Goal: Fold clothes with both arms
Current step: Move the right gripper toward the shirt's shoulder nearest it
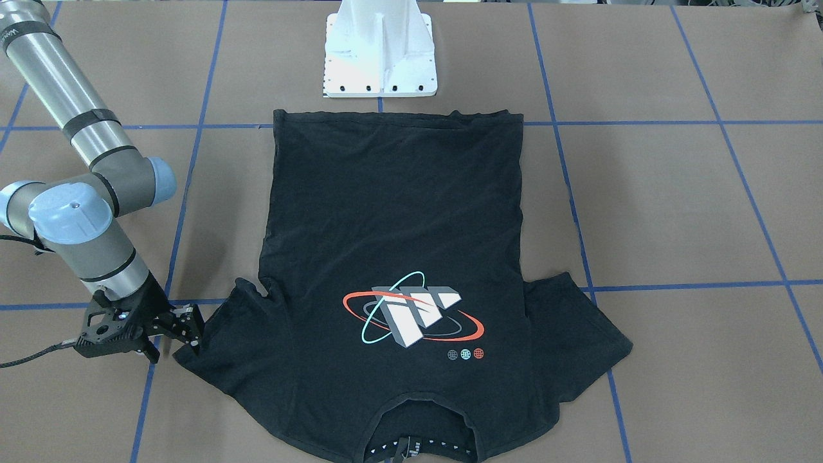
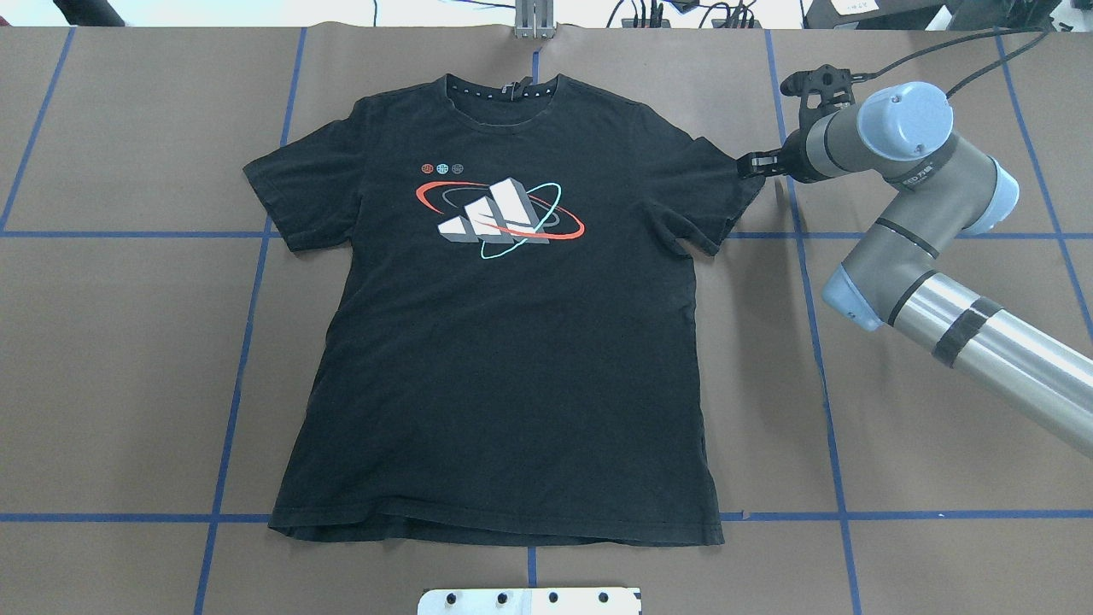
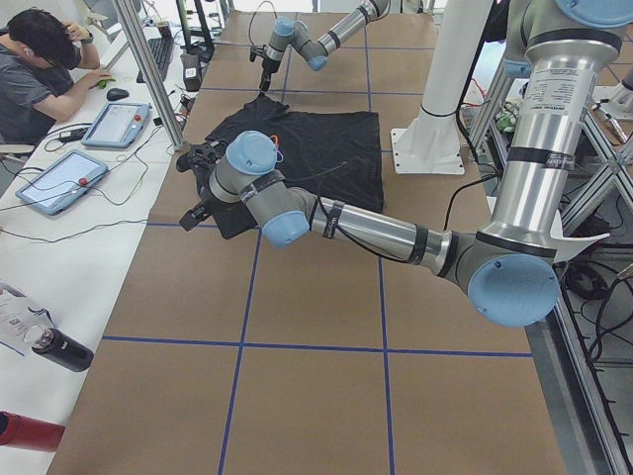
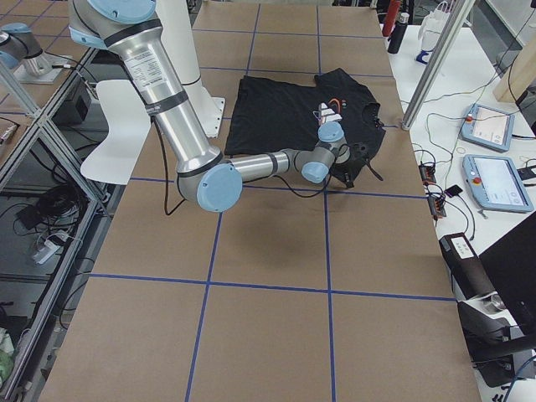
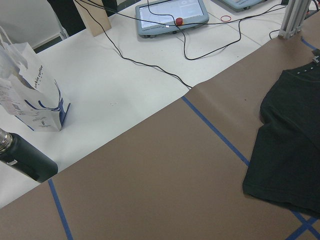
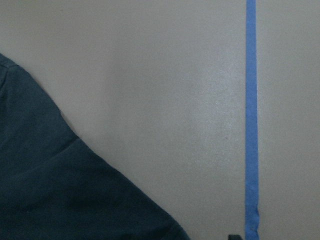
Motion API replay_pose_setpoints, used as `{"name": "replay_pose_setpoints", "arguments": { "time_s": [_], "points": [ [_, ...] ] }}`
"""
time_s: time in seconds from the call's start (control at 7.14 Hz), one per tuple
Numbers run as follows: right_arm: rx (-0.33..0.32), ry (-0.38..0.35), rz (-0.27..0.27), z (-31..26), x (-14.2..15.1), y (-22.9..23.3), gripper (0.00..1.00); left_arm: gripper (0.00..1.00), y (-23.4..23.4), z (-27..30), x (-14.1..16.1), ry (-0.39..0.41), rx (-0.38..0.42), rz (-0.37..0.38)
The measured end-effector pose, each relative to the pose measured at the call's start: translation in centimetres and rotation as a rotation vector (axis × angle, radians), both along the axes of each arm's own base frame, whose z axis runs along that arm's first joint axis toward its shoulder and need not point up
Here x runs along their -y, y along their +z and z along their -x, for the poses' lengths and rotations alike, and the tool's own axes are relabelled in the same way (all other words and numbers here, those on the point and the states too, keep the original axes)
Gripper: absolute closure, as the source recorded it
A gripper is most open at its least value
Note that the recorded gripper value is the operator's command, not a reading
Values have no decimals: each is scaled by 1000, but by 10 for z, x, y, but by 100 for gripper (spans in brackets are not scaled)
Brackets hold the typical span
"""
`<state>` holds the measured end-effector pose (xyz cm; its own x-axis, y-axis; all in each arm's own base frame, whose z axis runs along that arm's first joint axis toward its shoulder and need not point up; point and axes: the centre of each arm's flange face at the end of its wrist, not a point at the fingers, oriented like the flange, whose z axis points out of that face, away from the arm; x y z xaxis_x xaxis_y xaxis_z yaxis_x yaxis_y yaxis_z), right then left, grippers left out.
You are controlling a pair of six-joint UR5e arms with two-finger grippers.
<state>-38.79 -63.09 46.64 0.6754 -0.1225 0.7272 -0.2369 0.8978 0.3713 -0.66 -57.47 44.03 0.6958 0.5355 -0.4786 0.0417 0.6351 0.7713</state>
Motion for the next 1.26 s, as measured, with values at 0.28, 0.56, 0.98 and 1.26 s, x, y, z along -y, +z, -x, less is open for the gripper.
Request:
{"name": "replay_pose_setpoints", "arguments": {
  "time_s": [0.28,0.56,0.98,1.26],
  "points": [
    [-4,1,1,2,0,1,68,0,0,0,0,0,0,0],
    [-5,1,1,2,0,1,82,0,0,0,0,0,0,0],
    [0,3,1,2,0,0,100,0,0,0,0,0,-2,2],
    [43,40,27,3,0,-14,100,0,-1,0,0,-2,-4,3]
  ]
}}
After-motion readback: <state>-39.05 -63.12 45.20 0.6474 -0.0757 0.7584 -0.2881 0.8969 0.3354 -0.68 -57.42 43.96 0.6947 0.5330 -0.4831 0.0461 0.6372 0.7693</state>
